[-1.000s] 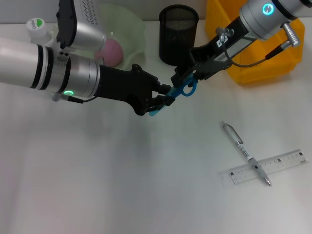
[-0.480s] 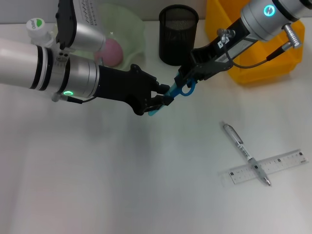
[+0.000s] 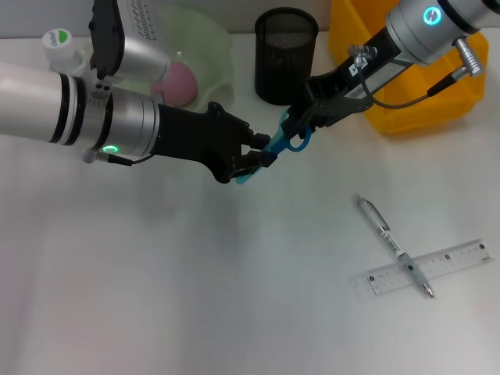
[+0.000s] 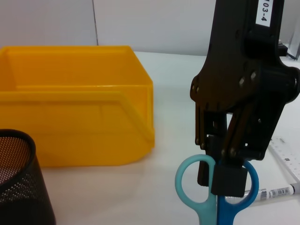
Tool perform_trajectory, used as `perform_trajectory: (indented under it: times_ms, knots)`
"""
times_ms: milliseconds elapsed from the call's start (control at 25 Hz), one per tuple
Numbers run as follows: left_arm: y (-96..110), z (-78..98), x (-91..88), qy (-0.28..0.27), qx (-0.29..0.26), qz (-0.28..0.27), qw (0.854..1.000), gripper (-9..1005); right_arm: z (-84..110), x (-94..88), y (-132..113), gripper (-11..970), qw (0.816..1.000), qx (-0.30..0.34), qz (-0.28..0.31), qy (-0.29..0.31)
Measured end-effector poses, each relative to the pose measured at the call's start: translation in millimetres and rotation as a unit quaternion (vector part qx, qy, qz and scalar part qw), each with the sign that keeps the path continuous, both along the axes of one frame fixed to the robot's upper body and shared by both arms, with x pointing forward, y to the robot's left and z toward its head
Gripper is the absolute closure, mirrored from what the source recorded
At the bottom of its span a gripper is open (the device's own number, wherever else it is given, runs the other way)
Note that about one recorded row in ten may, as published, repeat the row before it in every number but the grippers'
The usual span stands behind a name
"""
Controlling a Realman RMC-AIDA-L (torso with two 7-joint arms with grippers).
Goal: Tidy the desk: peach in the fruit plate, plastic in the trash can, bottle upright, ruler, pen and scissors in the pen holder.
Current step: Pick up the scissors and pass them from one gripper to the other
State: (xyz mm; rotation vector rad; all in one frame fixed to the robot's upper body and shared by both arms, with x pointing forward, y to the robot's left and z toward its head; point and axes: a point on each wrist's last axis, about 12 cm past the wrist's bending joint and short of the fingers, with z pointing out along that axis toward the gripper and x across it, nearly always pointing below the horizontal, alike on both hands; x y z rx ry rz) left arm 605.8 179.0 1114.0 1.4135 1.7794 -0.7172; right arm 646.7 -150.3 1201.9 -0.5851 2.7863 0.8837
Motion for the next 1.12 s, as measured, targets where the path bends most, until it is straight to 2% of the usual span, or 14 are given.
perform_trajectory:
  times_ms: [1120]
  knots:
    - [-2.0, 0.2, -0.9, -0.003, -0.003, -0.005, 1.0, 777, 0.3, 1.7, 0.3, 850, 1.0, 0.001, -0.001, -0.009]
